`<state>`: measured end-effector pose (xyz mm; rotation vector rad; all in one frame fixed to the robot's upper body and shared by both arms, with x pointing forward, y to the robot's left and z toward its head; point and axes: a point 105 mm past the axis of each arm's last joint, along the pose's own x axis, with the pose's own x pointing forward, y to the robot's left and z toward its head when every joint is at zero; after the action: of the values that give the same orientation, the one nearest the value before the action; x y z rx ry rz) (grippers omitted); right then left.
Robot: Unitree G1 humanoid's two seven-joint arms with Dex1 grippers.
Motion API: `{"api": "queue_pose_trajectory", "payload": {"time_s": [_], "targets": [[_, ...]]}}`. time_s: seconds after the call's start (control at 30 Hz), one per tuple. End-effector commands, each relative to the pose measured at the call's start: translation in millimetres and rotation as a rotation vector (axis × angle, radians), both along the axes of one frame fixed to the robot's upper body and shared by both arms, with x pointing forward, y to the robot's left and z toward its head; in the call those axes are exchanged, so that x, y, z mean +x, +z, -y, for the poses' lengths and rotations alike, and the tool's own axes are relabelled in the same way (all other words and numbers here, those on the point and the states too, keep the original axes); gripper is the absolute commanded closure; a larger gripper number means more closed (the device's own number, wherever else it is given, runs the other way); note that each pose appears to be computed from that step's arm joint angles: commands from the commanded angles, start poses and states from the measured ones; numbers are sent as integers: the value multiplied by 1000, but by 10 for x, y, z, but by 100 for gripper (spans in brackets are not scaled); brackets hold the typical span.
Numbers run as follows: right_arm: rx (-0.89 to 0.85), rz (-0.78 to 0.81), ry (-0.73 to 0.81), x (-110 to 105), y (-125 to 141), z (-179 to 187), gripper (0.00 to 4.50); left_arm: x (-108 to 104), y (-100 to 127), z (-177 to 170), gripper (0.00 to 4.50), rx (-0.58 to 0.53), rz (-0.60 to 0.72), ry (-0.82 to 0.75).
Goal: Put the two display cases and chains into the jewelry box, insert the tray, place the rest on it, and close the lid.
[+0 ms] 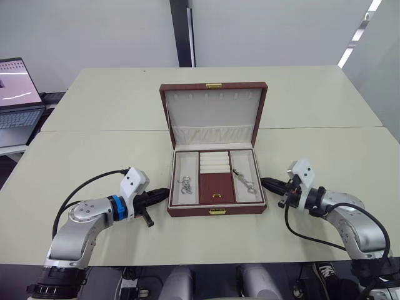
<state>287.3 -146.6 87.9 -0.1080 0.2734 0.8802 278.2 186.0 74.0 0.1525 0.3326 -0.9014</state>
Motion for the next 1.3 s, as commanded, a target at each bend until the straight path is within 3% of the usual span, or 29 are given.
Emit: {"api": "queue_pose_trajectory", "payload": {"time_s": [0.03, 0.3, 0.4, 0.63, 0.77, 0.93, 1.1, 1.3], "targets": [[58, -2, 123, -127, 50, -272, 449, -5, 47, 182, 450, -43, 37, -82], [35, 23, 86, -61, 62, -186, 449, 45, -12, 80, 450, -44, 60, -65], [23, 57, 22, 34, 99, -57, 449, 74, 84, -50, 450, -79, 134, -14], [21, 103, -28, 162, 268, 192, 449, -107, 392, -338, 450, -130, 286, 75], [23, 146, -54, 311, 387, 307, 449, -290, 542, -373, 450, -153, 330, 107], [8, 211, -77, 534, 532, 446, 449, -617, 740, -322, 450, -265, 386, 231], [7, 265, -116, 797, 669, 555, 449, -985, 747, -74, 450, -252, 427, 214], [-4, 306, -121, 1004, 798, 600, 449, -1152, 759, -89, 450, -255, 472, 287]]}}
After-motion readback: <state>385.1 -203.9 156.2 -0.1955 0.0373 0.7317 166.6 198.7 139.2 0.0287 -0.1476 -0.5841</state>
